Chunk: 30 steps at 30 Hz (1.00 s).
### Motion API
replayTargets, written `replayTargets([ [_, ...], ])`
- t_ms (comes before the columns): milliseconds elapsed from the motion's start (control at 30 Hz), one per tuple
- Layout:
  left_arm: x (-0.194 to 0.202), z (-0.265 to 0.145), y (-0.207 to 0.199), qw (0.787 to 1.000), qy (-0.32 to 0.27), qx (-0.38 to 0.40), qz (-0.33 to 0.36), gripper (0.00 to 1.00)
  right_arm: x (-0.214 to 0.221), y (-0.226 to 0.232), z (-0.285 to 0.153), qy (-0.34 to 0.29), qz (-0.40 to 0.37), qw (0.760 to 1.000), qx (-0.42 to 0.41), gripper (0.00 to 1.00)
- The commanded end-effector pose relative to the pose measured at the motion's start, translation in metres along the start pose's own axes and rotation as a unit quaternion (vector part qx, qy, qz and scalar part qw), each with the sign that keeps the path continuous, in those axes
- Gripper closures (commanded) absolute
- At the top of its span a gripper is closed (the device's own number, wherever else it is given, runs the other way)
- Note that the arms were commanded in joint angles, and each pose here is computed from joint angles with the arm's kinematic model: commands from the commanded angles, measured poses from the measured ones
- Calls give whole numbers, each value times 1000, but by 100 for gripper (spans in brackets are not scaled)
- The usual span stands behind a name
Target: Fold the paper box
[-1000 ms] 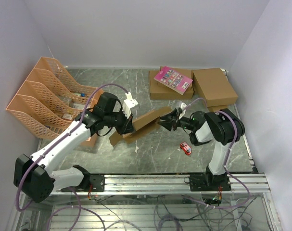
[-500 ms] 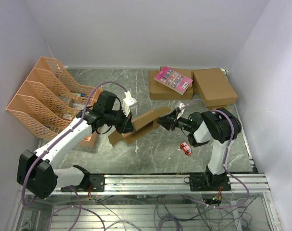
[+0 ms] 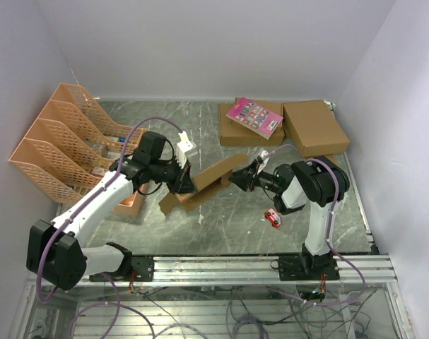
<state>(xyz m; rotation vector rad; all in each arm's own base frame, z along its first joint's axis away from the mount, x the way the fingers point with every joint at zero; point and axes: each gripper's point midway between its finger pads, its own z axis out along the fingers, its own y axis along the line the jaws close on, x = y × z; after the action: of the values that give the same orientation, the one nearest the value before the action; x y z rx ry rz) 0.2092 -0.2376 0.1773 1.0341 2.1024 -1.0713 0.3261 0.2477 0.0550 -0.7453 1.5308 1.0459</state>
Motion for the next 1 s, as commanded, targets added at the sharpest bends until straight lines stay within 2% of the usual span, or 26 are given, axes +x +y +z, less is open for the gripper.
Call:
replayTargets([
  [0, -6, -3, -8, 1000, -5, 29, 3, 93, -35, -1, 9, -69, -64, 996, -1, 65],
  [200, -3, -1, -7, 999, -3, 36, -3, 93, -35, -2, 13, -71, -56, 996, -6, 65],
  [300, -3, -1, -7, 999, -3, 36, -4, 93, -35, 0, 14, -72, -56, 996, -11, 69],
  [633, -8, -5, -2, 1000, -10, 25, -6, 93, -37, 7, 15, -74, -64, 995, -30, 94],
  [833, -19, -17, 13, 999, -32, -26, -11, 93, -39, 10, 14, -76, -69, 994, -35, 99],
  [967, -32, -31, 20, 996, -58, -74, -5, 89, -48, 12, 12, -83, -84, 992, -37, 100],
])
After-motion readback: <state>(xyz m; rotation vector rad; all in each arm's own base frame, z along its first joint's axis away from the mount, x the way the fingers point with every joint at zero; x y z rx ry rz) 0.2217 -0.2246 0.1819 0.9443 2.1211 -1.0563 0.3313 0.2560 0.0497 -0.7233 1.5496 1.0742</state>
